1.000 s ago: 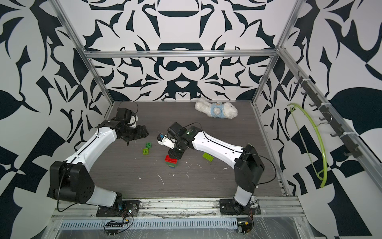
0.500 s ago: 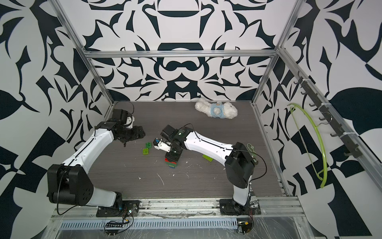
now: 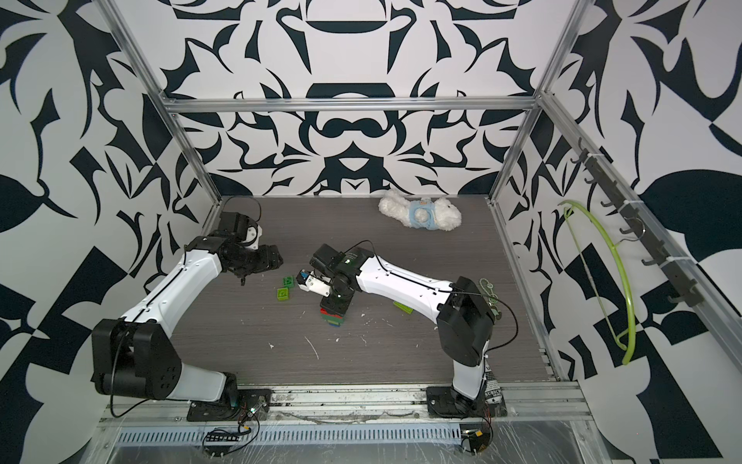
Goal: Assemble a carrot with lego
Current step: Assemble the lego brick with the lego brick.
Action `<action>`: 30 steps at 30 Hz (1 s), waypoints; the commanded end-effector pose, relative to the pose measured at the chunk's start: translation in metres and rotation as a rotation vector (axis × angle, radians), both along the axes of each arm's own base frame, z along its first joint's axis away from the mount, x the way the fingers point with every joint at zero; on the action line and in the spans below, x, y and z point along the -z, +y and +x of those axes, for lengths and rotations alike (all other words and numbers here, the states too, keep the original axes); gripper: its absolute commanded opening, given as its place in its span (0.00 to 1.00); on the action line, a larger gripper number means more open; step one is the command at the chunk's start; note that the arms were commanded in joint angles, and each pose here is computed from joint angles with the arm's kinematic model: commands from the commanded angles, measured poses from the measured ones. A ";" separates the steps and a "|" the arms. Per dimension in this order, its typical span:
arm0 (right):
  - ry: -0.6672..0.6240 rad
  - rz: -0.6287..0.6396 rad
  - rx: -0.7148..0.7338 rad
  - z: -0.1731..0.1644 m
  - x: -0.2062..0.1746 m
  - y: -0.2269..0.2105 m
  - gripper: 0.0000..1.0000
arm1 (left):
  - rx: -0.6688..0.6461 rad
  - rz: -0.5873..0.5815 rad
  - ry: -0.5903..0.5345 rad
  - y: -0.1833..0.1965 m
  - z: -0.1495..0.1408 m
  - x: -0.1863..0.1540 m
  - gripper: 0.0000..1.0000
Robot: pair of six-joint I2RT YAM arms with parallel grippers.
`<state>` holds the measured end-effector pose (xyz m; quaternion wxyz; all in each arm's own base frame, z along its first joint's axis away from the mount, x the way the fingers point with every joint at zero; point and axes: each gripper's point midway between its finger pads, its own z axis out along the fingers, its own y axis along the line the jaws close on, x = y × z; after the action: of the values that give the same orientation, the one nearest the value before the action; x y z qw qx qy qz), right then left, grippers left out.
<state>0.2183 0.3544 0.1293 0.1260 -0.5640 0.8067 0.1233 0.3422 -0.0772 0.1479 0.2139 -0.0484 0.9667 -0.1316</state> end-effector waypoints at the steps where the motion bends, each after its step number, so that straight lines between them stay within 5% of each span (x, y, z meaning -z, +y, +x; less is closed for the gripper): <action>1: -0.027 0.016 -0.004 0.004 -0.011 0.007 0.31 | 0.013 -0.002 -0.015 0.001 -0.004 -0.004 0.84; 30: -0.001 -0.069 0.121 -0.002 0.005 0.001 0.30 | 0.015 -0.003 -0.022 0.000 -0.005 -0.006 0.84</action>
<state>0.2197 0.3577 0.1244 0.1249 -0.5316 0.8317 0.1005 0.3416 -0.0771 0.1519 0.2202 -0.0441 0.9655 -0.1318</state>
